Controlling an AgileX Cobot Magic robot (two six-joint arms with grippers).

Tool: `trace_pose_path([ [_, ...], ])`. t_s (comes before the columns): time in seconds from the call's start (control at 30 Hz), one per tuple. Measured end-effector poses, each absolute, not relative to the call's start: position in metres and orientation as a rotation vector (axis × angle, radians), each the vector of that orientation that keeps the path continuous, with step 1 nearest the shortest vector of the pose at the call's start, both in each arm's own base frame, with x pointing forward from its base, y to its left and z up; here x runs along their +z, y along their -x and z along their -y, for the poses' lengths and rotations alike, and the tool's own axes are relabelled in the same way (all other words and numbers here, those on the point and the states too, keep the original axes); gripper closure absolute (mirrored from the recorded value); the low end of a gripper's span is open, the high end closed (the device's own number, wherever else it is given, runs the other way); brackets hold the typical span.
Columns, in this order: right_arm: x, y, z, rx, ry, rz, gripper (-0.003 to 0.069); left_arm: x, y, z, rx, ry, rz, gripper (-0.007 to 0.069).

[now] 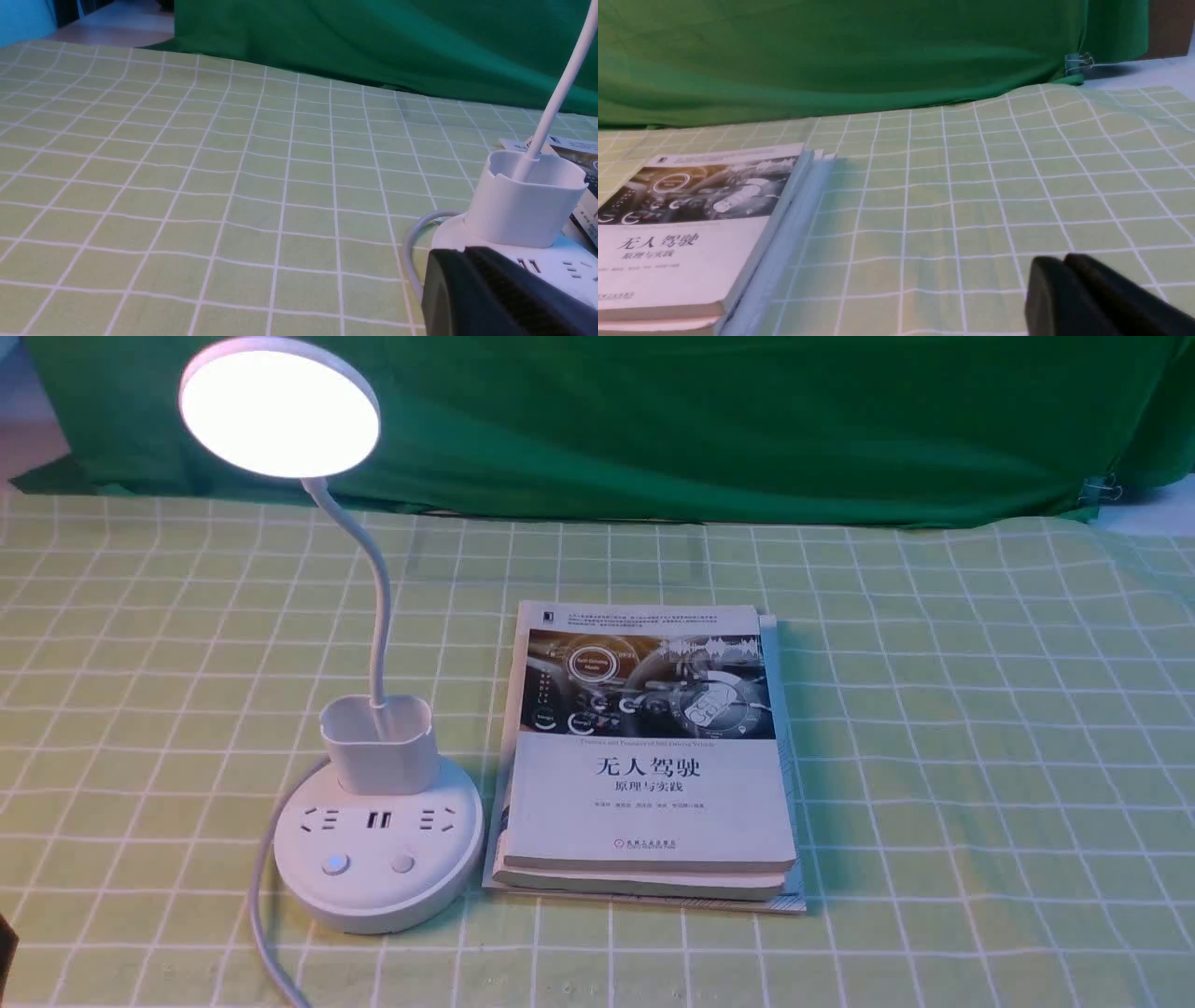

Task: Turn off the desk lamp on the green coffee tablecloth by hand.
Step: 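Press the power button on the round power strip under the lamp with the left gripper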

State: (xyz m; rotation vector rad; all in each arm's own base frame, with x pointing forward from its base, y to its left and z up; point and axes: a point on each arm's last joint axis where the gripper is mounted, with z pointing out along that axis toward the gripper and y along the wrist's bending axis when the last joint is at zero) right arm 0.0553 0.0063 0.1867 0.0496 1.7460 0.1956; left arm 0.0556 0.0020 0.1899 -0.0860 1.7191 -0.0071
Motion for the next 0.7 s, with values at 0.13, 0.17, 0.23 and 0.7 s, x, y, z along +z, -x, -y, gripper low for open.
trace_pose_path([
  [0.13, 0.187, -0.055, -0.006, 0.196, -0.050, -1.746, 0.0630, 0.190, -0.056, -0.002, -0.007, 0.086, -1.719, 0.0623],
  [0.17, 0.187, -0.055, -0.006, 0.196, -0.050, -1.747, 0.0630, 0.190, -0.056, -0.002, -0.007, 0.086, -1.719, 0.0623],
  [0.23, 0.187, -0.055, -0.006, 0.196, -0.050, -1.747, 0.0630, 0.190, -0.056, -0.002, -0.007, 0.086, -1.719, 0.0623],
  [0.7, 0.187, -0.055, -0.006, 0.196, -0.050, -1.747, 0.0630, 0.216, -0.056, -0.005, -0.426, 0.486, -1.365, 0.0623],
])
